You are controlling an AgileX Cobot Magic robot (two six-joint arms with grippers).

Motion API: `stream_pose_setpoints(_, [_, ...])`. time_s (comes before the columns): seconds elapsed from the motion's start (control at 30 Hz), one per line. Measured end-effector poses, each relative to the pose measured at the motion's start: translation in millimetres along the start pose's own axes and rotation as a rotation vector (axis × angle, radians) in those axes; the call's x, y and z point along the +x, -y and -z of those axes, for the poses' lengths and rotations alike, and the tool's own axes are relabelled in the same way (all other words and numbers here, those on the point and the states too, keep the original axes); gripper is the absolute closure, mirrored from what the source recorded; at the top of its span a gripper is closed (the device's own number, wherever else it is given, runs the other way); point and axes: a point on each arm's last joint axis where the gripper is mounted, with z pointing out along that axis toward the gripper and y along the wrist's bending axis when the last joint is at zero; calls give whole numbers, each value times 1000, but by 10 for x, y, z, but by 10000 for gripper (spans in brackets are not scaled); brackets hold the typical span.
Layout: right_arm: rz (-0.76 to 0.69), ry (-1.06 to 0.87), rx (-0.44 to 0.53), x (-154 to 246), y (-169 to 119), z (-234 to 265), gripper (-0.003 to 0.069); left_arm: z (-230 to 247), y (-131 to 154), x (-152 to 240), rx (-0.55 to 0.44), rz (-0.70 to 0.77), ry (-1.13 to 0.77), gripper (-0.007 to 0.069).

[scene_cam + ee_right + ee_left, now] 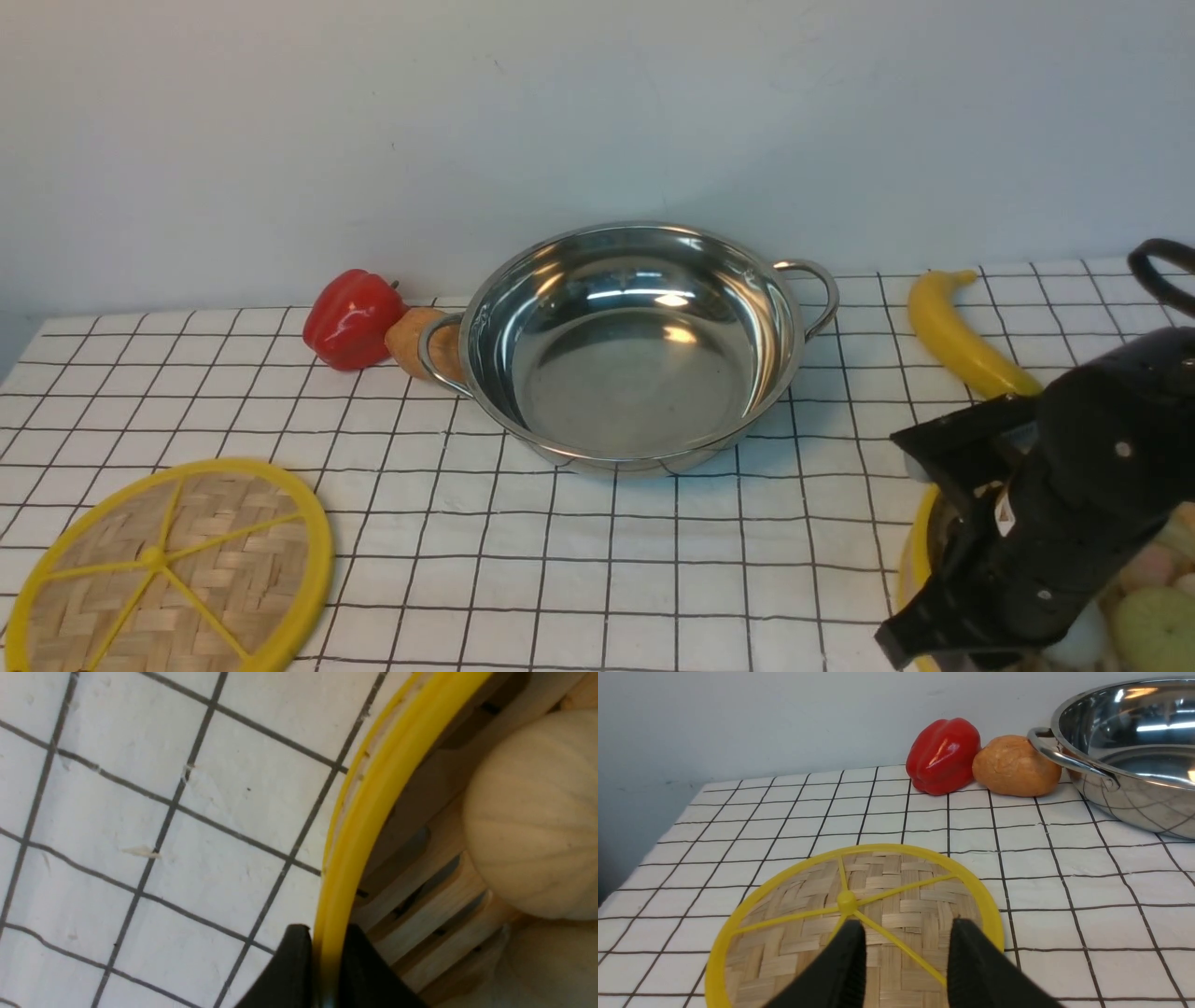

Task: Place the steamer in the pot on the white tablecloth, and put the lid on the steamer.
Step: 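Reach for and grasp the rim of the bamboo steamer holding the buns with the right gripper, then place the bamboo steamer basket of food into the steel pot with the right gripper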

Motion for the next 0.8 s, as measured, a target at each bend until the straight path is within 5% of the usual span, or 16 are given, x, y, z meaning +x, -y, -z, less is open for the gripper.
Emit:
stream_pose_setpoints(0.33, [58,-50,37,-50,9,155,586,0,0,0,0,0,0,382])
stream_pose_setpoints(0.8, [253,256,0,-605,-158,1408,571,0,0,0,0,0,0,382])
